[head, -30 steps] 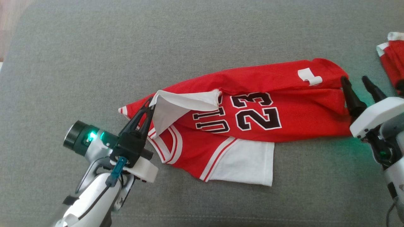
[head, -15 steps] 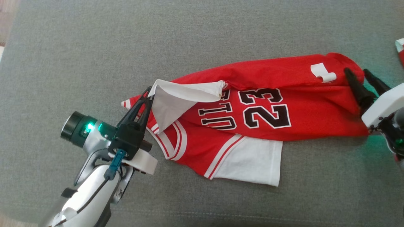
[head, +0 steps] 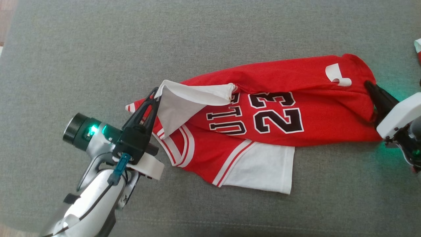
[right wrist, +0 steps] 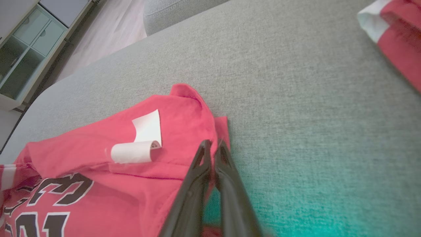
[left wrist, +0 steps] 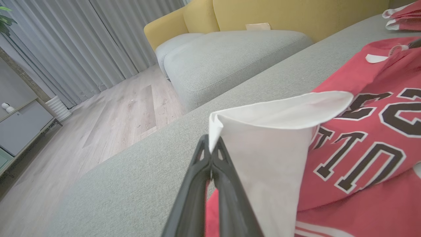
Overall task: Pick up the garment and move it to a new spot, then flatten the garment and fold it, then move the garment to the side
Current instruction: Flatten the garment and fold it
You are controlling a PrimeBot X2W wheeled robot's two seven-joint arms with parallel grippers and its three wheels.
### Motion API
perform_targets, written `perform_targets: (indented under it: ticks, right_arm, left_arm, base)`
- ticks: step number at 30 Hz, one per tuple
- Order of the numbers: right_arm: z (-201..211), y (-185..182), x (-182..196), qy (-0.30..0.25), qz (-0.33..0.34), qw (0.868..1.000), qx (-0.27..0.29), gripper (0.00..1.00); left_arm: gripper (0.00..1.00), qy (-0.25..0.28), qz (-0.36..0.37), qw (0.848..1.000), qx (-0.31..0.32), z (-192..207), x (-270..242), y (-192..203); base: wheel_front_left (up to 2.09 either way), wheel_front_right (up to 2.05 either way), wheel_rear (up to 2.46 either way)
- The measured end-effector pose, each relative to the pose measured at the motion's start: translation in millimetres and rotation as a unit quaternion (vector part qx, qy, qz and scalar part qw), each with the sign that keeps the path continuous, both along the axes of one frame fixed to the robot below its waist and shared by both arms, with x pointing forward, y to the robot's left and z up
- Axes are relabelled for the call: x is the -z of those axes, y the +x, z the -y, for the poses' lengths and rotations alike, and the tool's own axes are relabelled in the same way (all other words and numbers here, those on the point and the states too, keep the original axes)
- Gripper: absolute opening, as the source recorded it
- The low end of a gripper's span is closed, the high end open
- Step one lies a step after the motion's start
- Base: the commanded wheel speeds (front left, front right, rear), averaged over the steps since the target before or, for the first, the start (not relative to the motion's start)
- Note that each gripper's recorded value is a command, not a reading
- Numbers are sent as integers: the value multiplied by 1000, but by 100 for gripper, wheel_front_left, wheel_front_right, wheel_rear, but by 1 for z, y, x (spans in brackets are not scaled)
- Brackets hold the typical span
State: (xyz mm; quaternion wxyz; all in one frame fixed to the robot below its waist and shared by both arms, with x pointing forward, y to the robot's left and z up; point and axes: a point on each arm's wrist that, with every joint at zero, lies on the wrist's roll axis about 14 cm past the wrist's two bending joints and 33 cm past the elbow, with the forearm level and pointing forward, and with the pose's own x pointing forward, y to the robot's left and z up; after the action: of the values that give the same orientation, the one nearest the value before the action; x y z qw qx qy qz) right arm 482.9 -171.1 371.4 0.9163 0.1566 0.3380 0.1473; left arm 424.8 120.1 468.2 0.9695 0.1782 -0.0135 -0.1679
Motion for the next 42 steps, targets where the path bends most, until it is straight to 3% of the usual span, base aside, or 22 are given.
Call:
perform_targets:
  ticks: [4, 11, 19, 27, 31, 37, 39, 42]
  right_arm:
    - [-1, 1, -7, 6, 13, 1000, -3, 0]
    - [-2, 12, -53, 36, 87, 995, 7, 0]
    - [16, 17, -173, 79, 237, 968, 18, 0]
    - [45, 16, -293, 57, 391, 918, 36, 0]
    - [42, 36, -315, 37, 403, 914, 33, 0]
    - [25, 105, -325, 20, 391, 919, 47, 0]
    - [20, 129, -328, 16, 395, 917, 53, 0]
    - [12, 161, -326, 8, 414, 908, 62, 0]
  left_arm:
    - [0, 0, 3, 1000, 0, 0, -2, 0]
    - [0, -2, 41, 999, 5, 1, -28, 2]
    - [0, -18, 207, 978, 39, -7, -159, 14]
    - [0, -27, 326, 939, 105, 6, -273, 14]
    - [0, -1, 326, 938, 116, 9, -295, 48]
    - [0, 39, 317, 943, 91, 3, -317, 126]
    - [0, 85, 316, 941, 89, 7, -313, 152]
    - [0, 97, 322, 938, 83, 9, -315, 183]
  base:
    - [0, 0, 0]
    - [0, 0, 0]
    - [0, 0, 0]
    - [0, 0, 0]
    - [0, 0, 0]
    - [0, 0, 0]
    - [0, 0, 0]
    - [0, 0, 0]
